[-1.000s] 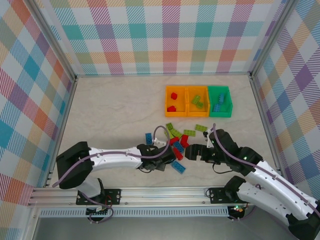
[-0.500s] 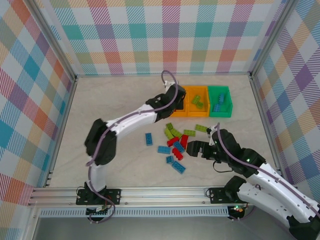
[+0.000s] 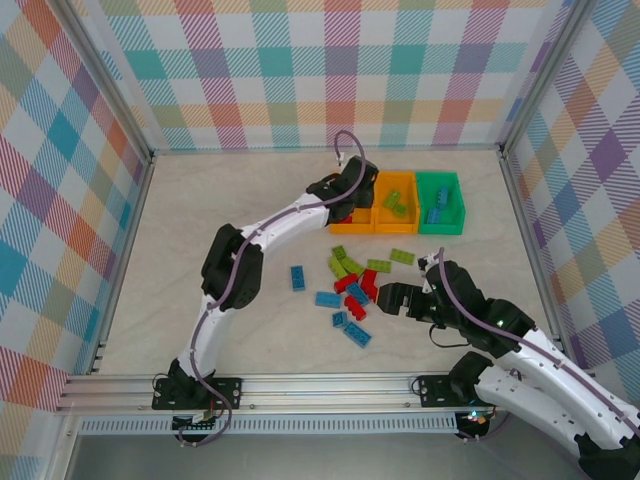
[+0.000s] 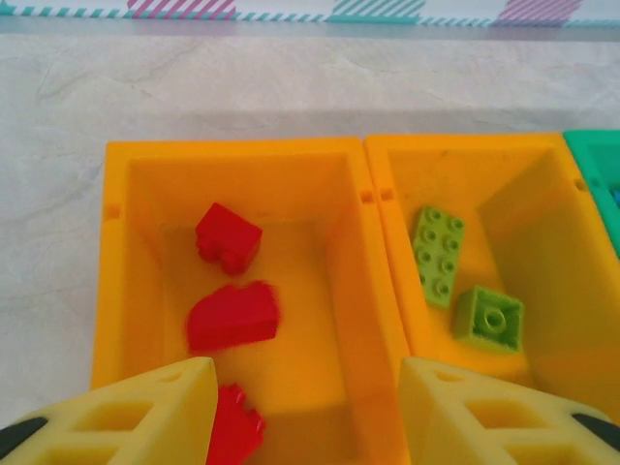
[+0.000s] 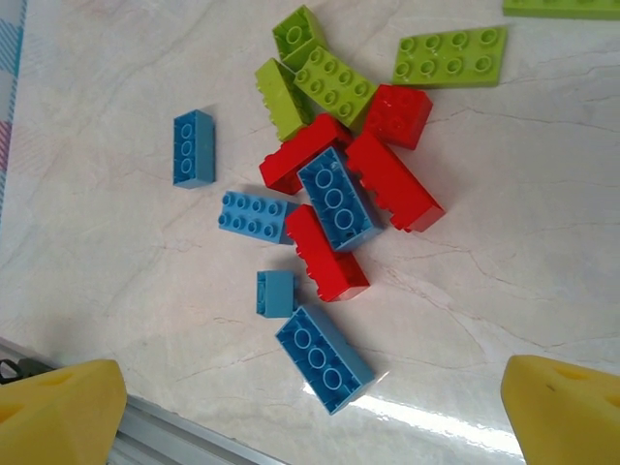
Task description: Sort the legos into containers by color
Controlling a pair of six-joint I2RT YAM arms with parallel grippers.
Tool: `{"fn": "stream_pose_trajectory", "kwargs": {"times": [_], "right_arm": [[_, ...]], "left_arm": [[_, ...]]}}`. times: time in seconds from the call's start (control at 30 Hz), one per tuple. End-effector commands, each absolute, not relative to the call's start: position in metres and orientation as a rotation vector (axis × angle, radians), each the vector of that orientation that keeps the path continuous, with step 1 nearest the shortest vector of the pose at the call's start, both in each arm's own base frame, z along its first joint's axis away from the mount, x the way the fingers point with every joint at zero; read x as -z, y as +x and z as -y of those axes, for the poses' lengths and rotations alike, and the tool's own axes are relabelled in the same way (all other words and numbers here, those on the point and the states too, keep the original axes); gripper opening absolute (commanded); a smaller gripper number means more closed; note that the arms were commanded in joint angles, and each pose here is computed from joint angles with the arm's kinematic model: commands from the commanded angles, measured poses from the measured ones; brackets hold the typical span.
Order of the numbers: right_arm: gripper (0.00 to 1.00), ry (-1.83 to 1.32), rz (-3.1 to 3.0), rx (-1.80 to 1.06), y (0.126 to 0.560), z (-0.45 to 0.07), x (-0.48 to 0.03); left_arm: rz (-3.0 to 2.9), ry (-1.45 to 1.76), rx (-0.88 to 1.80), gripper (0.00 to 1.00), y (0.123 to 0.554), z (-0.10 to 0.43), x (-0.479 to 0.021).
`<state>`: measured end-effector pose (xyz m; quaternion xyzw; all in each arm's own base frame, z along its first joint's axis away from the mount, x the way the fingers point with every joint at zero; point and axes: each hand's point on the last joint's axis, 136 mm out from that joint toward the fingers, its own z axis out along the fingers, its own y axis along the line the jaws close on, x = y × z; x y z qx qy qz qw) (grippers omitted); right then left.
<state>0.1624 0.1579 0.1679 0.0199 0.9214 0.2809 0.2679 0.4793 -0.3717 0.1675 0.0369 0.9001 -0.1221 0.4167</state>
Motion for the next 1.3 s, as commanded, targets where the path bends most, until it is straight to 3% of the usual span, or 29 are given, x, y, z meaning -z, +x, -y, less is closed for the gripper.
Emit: {"fn": "stream_pose_trajectory", "kwargs": {"times": [0.0, 0.2, 0.37, 0.53, 0.73, 1.03, 1.27], "right_arm": [[1.00, 0.059, -2.495, -0.673, 0.167, -0.151, -0.159], [0.98, -0.055, -2.481, -0.556, 0.188, -0.158, -0.131], [0.83, -0.160, -2.501, -0.431, 0.208, -0.167, -0.099], [0.72, -0.233, -2.515, -0.437, 0.226, -0.189, -0.075], [0.61, -0.189, -2.558, -0.456, 0.242, -0.193, -0.048], [0.41, -0.165, -2.627, -0.507, 0.247, -0.197, -0.028], [0.32, -0.139, -2.647, -0.521, 0.242, -0.194, -0.019]], "left_arm": [[-2.106, 0.131, 0.552, 0.50, 0.433, 0.370, -0.261], [-1.974, 0.363, 0.669, 0.49, 0.329, 0.348, -0.311], [-1.882, 0.608, 0.566, 0.52, 0.248, 0.315, -0.320], [-1.956, 0.755, 0.439, 0.66, 0.204, 0.272, -0.291], [-1.992, 1.010, 0.554, 0.86, 0.148, 0.249, -0.261], [-1.894, 1.233, 0.493, 1.00, 0.134, 0.241, -0.235], [-1.852, 1.337, 0.573, 1.00, 0.112, 0.238, -0.226]]}}
